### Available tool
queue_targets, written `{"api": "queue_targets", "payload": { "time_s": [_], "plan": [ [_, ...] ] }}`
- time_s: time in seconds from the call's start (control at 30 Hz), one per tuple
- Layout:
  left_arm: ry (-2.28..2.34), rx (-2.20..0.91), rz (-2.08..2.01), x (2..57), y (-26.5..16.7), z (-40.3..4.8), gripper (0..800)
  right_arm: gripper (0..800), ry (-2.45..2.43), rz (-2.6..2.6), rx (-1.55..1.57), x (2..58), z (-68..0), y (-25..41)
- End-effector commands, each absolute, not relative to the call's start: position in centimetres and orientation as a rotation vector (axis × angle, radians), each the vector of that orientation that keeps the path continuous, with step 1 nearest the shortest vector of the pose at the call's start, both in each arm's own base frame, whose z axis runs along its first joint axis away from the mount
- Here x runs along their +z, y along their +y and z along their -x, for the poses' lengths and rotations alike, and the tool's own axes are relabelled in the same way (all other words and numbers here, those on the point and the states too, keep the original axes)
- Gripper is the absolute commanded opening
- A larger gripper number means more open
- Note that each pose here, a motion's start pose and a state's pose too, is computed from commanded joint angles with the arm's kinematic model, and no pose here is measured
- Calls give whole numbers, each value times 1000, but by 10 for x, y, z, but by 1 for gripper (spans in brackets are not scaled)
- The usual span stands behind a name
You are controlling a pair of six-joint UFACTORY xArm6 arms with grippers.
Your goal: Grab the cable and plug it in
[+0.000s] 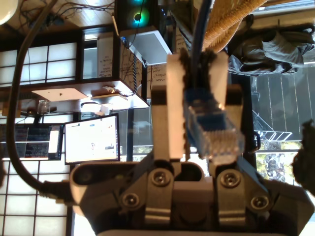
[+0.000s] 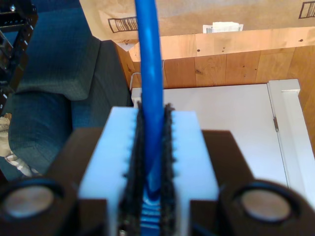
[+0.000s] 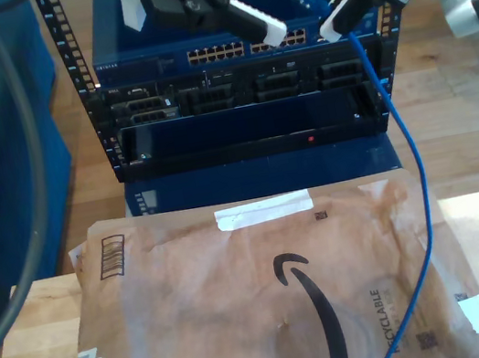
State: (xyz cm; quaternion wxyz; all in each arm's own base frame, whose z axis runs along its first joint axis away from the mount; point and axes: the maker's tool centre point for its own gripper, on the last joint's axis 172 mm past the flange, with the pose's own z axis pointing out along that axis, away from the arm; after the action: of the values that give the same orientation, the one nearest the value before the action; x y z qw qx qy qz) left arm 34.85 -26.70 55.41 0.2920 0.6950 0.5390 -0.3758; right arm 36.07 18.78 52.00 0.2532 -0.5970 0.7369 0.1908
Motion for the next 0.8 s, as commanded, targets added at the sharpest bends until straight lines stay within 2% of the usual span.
{"api": "queue_targets", "payload": {
  "time_s": [0.43,0.8],
  "plan": [
    [1442,-1006,-1851,551,-268,-351,798,2,1983,1627,507,536,-369,195],
    [1449,-969,-1819,554,-266,-363,793,2,1995,1649,535,526,-373,205]
  ]
}}
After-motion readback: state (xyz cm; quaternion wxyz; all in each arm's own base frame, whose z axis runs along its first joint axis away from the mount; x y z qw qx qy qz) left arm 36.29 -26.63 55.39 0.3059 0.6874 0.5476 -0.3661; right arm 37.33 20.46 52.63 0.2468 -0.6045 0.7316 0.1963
